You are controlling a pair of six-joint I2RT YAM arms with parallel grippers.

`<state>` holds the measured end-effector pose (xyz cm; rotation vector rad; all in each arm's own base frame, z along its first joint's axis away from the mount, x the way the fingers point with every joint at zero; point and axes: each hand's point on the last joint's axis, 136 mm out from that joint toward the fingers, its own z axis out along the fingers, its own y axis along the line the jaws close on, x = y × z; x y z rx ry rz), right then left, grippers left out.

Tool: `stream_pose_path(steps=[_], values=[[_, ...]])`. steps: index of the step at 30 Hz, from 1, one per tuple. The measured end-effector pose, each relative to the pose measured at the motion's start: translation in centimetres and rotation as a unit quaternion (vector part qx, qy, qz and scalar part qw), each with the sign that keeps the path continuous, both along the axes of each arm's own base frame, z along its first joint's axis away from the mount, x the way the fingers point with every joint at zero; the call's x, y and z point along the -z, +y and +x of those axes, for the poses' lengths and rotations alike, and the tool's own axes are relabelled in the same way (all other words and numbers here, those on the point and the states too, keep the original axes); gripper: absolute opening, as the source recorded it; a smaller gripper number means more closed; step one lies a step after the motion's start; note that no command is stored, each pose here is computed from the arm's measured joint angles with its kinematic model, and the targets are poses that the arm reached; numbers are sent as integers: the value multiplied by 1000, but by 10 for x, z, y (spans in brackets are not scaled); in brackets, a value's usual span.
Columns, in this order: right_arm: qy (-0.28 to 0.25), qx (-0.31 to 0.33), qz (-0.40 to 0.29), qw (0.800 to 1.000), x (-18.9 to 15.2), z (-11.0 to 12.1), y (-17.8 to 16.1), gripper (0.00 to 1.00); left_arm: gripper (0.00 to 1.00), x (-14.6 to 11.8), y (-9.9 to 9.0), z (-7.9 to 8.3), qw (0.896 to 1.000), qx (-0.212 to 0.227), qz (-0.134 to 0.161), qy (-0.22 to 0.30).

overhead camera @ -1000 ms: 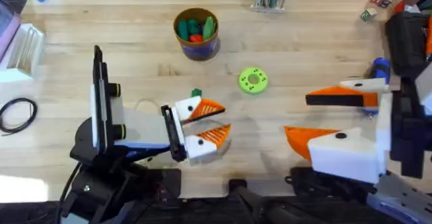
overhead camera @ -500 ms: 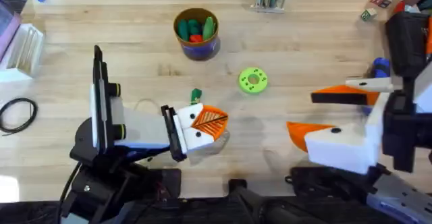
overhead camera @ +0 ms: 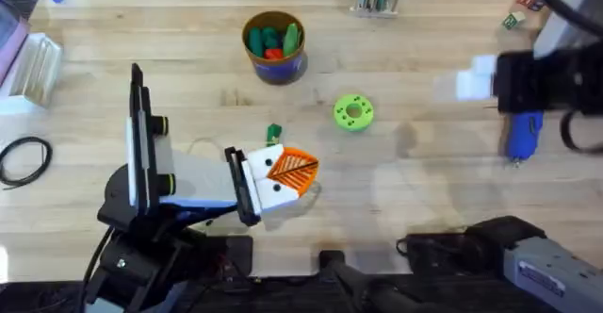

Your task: Pick up the gripper from the table and insert it into the empty holder that is missing its gripper. Then pick up a screw, insert it into the mounting hole, and use the screwdriver to tighten it. Finally, clean up the table by picking up the vegetable and placing it into the bucket.

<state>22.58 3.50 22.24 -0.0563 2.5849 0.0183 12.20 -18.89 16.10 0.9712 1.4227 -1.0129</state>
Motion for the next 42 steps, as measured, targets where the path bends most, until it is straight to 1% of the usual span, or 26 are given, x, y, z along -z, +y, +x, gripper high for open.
stream_pose_path(steps=[2,4,7,10,12,17,20,28,35,42], values=[[2,48,-9,999,7,23,-23,988,15,0,0,0,1000,0,0,0],[8,96,-16,995,15,41,-50,988,15,0,0,0,1000,0,0,0],[32,159,-25,986,32,52,-91,988,15,0,0,0,1000,0,0,0],[54,206,-32,977,47,54,-127,989,15,0,0,0,1000,0,0,0],[73,228,-37,970,58,51,-149,989,15,0,0,0,1000,0,0,0],[100,271,-37,957,80,48,-190,989,15,0,0,0,1000,0,0,0],[110,290,-29,950,96,51,-209,989,15,0,0,0,1000,0,0,0],[131,307,-12,943,139,64,-234,989,15,0,0,0,1000,0,0,0],[115,307,-11,945,151,79,-245,989,15,0,0,0,1000,0,0,0],[136,315,10,939,170,72,-250,989,15,0,0,0,1000,0,0,0]])
